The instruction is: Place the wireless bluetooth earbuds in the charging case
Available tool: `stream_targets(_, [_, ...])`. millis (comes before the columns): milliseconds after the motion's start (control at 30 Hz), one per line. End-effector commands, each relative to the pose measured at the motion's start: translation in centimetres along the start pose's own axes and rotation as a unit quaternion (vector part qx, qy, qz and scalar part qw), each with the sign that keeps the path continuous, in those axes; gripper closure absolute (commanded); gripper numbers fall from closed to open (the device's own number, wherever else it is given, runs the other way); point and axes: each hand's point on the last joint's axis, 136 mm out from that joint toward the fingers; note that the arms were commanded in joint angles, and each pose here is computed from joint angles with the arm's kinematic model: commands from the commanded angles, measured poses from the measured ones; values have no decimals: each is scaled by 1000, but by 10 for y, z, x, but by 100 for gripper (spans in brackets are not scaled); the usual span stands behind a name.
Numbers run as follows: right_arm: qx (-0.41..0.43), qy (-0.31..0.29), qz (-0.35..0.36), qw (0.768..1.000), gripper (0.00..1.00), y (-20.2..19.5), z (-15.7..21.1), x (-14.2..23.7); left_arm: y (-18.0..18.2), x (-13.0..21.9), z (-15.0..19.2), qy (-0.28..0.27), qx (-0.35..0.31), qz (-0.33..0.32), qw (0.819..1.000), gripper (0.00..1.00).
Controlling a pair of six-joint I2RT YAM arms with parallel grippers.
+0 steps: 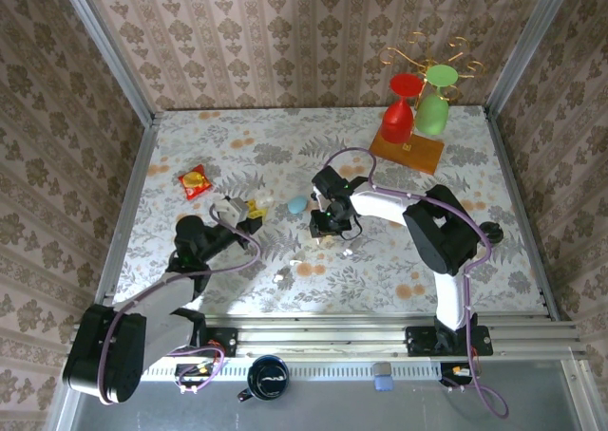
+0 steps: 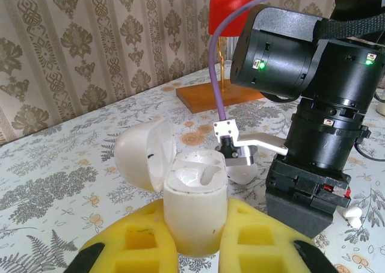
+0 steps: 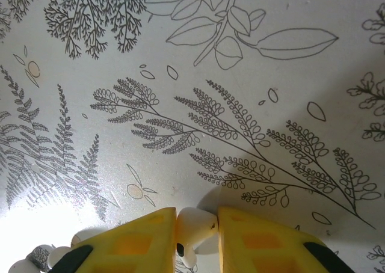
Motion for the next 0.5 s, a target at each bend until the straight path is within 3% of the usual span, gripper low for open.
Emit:
stream_targets(0, [-11, -22, -7, 1000, 77, -1, -6, 6, 1, -3, -15, -18, -5, 9, 1000, 100])
stream_targets(200, [-17, -56, -9, 998, 77, -8, -13, 15, 2, -5, -14, -16, 0, 11, 1000, 100])
stream_targets(467, [-14, -166, -36, 985, 76, -9, -33, 44, -3, -14, -10, -17, -16, 8, 1000, 100])
Point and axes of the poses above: each hand's point on the last joint's axis, 136 mm out from that joint toward the fingers, its own x axis back along the fingers, its own y axis along the line the jaws close on, z = x × y, and after that the axes turned 1 degree about x, right-handed
